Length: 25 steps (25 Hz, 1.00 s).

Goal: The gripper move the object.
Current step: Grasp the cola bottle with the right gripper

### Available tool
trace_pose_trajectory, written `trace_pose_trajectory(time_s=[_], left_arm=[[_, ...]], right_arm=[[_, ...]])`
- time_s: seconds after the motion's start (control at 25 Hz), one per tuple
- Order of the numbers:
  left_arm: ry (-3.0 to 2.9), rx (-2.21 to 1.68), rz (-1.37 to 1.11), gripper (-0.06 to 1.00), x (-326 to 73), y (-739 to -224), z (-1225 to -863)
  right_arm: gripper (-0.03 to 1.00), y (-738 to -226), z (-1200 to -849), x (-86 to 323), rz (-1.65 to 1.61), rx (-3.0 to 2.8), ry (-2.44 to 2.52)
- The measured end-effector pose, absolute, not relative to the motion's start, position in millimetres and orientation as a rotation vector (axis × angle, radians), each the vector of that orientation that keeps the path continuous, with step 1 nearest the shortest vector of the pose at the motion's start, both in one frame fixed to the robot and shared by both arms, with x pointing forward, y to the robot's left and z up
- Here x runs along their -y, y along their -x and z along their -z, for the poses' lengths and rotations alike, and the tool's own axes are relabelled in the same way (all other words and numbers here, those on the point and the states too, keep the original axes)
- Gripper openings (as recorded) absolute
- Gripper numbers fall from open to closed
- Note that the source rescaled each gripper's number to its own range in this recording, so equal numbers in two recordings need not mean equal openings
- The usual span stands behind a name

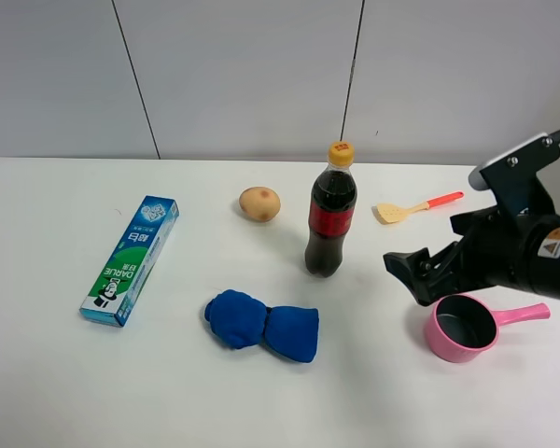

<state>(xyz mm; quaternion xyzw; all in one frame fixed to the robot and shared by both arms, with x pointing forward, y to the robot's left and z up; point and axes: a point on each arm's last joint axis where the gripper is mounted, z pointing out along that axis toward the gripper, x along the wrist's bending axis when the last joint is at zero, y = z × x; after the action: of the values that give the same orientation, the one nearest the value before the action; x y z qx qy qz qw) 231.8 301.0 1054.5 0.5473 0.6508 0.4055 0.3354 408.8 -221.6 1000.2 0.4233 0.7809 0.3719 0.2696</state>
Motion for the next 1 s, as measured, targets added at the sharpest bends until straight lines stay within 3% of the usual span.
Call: trace_pose_trajectory(time_s=[0.4,1.0], left_arm=[[-1.428,-1.698,-1.058,1.00,-301,-232,-1054],[-1.428,-1.698,-1.058,1.00,-301,-232,-1054]], right_arm=[[1.00,-397,-974,224,-1.073,-1.922,-0.954],[1.00,-434,-923,192,-1.329,-1.847,-0.947]])
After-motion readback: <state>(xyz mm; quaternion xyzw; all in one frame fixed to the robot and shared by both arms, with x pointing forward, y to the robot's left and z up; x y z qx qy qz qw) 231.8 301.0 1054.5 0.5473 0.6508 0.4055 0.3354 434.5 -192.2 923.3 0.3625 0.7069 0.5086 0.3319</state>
